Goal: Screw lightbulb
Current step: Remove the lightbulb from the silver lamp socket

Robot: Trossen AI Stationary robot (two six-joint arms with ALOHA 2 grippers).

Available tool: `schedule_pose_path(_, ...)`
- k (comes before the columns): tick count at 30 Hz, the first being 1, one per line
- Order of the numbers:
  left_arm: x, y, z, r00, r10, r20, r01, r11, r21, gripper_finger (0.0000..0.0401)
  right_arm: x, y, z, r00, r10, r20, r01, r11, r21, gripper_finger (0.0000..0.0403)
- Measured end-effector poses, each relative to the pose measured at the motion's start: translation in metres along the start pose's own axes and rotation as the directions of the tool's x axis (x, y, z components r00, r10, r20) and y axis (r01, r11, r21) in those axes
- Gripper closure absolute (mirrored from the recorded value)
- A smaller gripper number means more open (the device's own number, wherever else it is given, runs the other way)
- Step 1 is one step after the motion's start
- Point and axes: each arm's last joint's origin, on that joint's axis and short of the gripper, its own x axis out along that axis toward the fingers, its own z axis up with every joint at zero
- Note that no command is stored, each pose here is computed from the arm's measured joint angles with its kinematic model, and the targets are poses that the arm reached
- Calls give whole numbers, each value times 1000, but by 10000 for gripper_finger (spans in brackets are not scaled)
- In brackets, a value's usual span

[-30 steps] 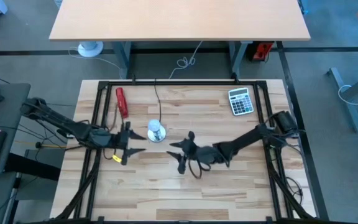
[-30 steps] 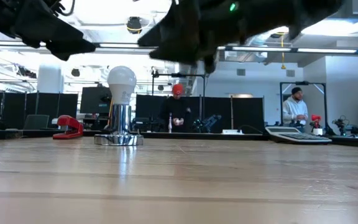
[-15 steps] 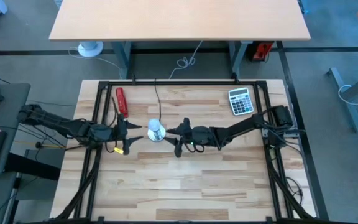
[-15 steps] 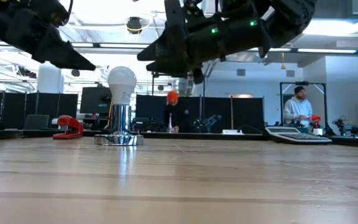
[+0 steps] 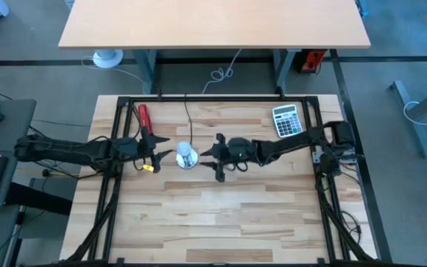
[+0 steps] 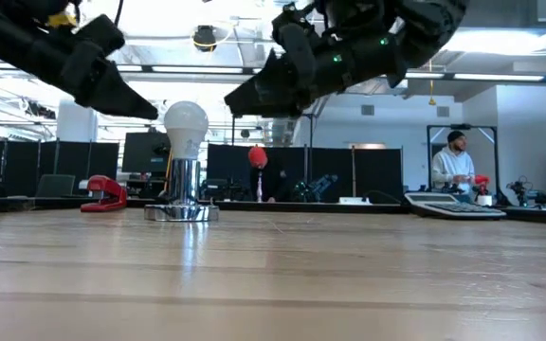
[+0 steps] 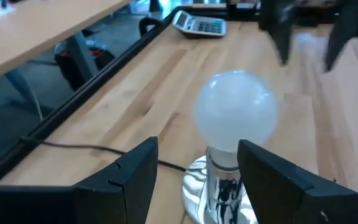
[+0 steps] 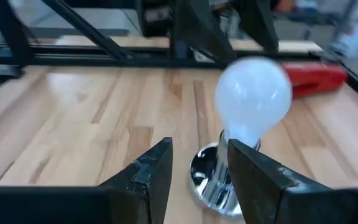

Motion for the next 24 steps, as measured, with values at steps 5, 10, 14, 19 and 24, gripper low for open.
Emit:
schedule_pose_path(5, 12, 3, 2, 1000, -9, 15, 10, 999, -52, 191, -3, -36, 1, 995, 95, 10, -96, 995, 9, 232)
schedule_pose_path(10, 25, 0, 4, 998, -59, 38, 60, 998, -6, 191, -3, -44, -2, 991, 130, -10, -128, 985, 114, 191)
schedule_pose_path(14, 33, -1, 0, 991, -136, 7, 135, 990, 49, 191, -2, -34, 4, 991, 127, 42, -131, 985, 113, 140)
schedule_pose_path(19, 40, -2, -4, 974, -227, -26, 228, 972, 58, 191, 0, -30, 14, 988, -7, 152, -12, 992, 124, 113)
schedule_pose_path(24, 46, -4, -7, 966, -257, -39, 259, 964, 61, 191, 18, -29, 8, 990, -52, 134, 35, 991, 128, 113)
